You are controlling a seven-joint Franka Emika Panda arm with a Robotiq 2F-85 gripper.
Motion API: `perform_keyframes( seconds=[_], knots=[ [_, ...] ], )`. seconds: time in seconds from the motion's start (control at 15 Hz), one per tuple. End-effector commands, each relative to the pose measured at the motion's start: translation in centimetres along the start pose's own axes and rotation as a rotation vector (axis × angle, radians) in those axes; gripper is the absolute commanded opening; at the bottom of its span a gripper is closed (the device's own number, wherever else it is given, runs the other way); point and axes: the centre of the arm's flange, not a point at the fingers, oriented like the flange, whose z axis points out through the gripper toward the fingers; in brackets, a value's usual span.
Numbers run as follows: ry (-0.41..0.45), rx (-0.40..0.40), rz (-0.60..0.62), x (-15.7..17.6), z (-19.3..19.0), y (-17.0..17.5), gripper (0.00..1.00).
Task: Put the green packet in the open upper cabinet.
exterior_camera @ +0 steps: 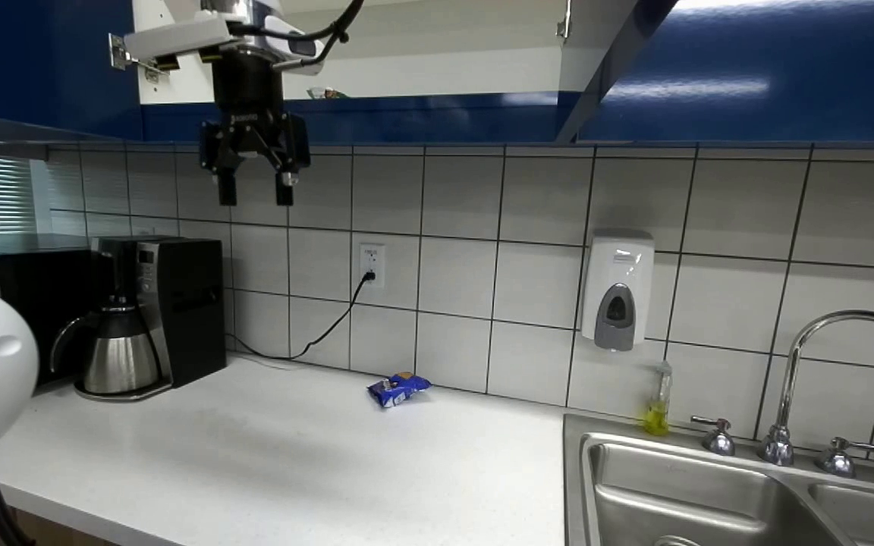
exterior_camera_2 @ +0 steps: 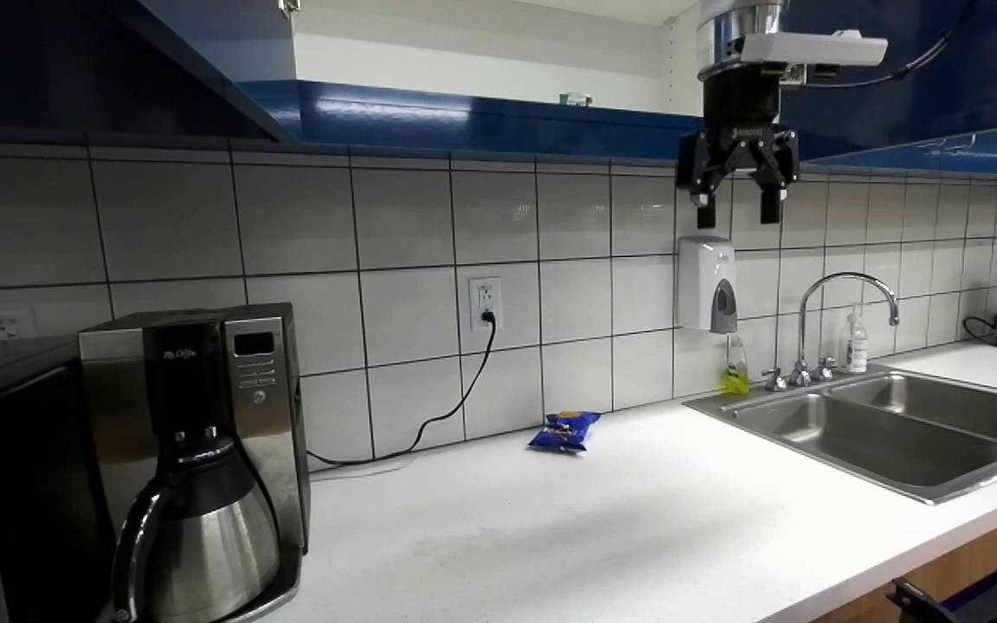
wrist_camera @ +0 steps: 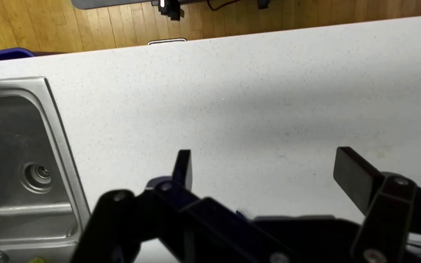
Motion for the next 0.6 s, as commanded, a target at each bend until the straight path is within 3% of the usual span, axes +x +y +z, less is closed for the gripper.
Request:
perform_keyframes(
  seconds=[0.0, 0.27, 0.33, 0.53],
  knots=[
    [-0.028, -0.027, -0.035, -1.2, 4.5, -1.8, 1.00],
    [-0.106, -0.049, -0.037, -1.3, 8.7, -2.8, 1.00],
    [-0.104, -0.033, -0.048, -1.0, 7.1, -2.2, 1.00],
    [-0.127, -0.039, -0.050, -1.1, 8.4, -2.4, 1.00]
  ],
)
